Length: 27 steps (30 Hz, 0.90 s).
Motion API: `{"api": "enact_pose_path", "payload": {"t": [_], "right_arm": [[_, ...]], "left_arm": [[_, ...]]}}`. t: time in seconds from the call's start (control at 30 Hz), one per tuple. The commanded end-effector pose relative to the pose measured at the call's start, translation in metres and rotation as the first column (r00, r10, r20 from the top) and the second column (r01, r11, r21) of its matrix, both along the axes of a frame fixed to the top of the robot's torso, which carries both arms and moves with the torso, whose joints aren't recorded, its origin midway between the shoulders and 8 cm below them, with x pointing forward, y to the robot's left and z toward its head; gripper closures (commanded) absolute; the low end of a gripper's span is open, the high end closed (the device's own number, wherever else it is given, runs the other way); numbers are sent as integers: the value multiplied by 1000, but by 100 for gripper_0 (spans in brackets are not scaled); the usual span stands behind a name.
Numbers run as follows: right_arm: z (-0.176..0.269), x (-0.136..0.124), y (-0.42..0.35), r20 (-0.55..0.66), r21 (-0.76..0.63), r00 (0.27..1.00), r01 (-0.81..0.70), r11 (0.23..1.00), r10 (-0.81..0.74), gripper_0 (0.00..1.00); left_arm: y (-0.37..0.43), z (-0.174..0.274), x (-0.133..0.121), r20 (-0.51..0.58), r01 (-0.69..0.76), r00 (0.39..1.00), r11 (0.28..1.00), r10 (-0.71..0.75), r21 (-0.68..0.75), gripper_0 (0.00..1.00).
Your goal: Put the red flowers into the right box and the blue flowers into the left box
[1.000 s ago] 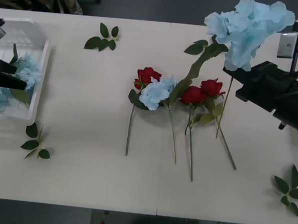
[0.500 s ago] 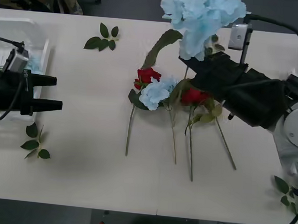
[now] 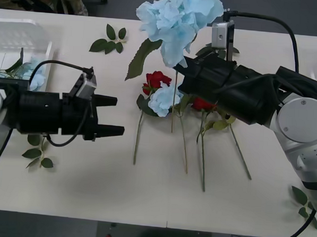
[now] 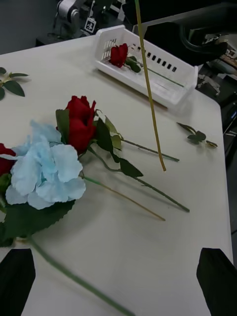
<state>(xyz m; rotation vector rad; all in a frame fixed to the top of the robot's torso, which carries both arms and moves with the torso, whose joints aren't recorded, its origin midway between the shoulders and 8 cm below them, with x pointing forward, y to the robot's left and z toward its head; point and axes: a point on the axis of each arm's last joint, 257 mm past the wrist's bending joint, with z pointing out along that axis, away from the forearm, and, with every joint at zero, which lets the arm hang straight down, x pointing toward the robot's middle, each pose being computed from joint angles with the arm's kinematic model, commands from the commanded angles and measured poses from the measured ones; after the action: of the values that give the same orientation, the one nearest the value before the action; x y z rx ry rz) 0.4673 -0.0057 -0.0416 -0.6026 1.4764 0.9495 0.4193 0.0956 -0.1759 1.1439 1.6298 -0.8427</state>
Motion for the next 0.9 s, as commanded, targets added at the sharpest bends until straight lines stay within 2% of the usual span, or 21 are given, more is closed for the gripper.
{"api": "enact_pose_path", "payload": {"t": [0.03, 0.57, 0.9], "right_arm": [[15, 2, -4, 67, -11, 998, 9, 1000, -8, 100], [18, 3, -10, 77, -10, 997, 13, 1000, -12, 100], [18, 2, -9, 82, -11, 997, 10, 1000, -9, 100]], "left_arm": [[-30, 22, 8, 97, 22, 995, 999, -19, -24, 4], [-96, 39, 20, 80, 16, 997, 993, -6, -115, 4], [-117, 40, 33, 14, 27, 1000, 986, -25, -164, 4]]}}
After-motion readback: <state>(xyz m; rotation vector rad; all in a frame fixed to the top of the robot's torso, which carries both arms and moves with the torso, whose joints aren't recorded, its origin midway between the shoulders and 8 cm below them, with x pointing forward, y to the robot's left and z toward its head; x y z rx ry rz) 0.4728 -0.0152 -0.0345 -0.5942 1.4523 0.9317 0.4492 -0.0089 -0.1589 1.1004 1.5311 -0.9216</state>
